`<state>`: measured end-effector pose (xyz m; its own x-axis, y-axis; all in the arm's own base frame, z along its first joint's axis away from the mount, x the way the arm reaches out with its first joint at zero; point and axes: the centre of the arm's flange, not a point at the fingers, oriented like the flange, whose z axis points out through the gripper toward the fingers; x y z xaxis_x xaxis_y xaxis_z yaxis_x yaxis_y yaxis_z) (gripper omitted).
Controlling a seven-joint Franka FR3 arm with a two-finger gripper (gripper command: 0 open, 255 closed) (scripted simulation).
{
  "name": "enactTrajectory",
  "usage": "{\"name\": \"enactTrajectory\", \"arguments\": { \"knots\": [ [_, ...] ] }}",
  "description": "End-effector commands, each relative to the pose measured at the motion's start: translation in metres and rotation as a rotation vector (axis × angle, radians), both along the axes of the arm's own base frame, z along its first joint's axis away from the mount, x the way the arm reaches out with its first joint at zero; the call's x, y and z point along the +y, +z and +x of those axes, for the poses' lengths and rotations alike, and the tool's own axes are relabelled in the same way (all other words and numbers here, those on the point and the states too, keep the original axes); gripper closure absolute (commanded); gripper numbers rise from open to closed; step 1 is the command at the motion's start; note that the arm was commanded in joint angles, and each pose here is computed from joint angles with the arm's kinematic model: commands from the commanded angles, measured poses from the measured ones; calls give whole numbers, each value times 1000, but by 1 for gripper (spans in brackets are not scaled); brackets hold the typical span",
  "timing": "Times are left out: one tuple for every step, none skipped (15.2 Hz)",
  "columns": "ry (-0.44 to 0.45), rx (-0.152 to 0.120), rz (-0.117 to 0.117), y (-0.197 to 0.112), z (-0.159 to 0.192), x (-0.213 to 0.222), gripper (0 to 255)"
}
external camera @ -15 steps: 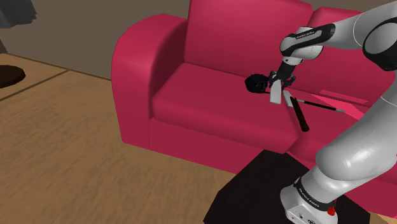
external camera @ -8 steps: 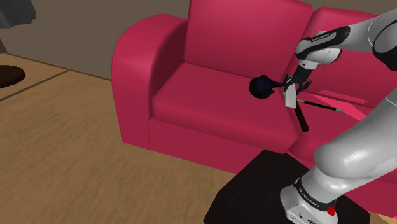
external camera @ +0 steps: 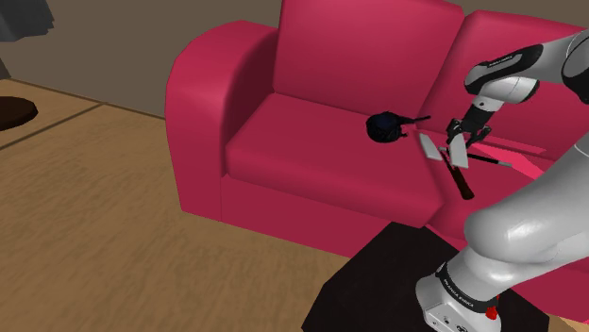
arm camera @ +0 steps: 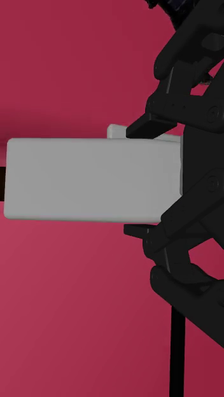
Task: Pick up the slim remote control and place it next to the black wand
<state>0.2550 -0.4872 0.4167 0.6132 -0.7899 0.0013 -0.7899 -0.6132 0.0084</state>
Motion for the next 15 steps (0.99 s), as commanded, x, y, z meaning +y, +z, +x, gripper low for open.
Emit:
{"name": "enactTrajectory", "arguments": {
  "knots": [
    [2,0,0,2,-21,-17,255],
    [2,0,0,2,-32,-24,255],
    [2,0,0,2,-43,-31,255],
    [2,0,0,2,-54,-38,255],
    [2,0,0,2,-65,-45,255],
    [2,0,0,2,-76,-53,255],
    [2,0,0,2,-87,-60,255],
    [2,0,0,2,-98,-67,255],
    [2,0,0,2,-109,-74,255],
    [2,0,0,2,-120,-81,255],
    [2,0,0,2,-131,-89,255],
    [2,0,0,2,-143,-96,255],
    [2,0,0,2,-154,-103,255],
    [2,0,0,2,-165,-110,255],
    [2,0,0,2,-176,-117,255]
  ]
}}
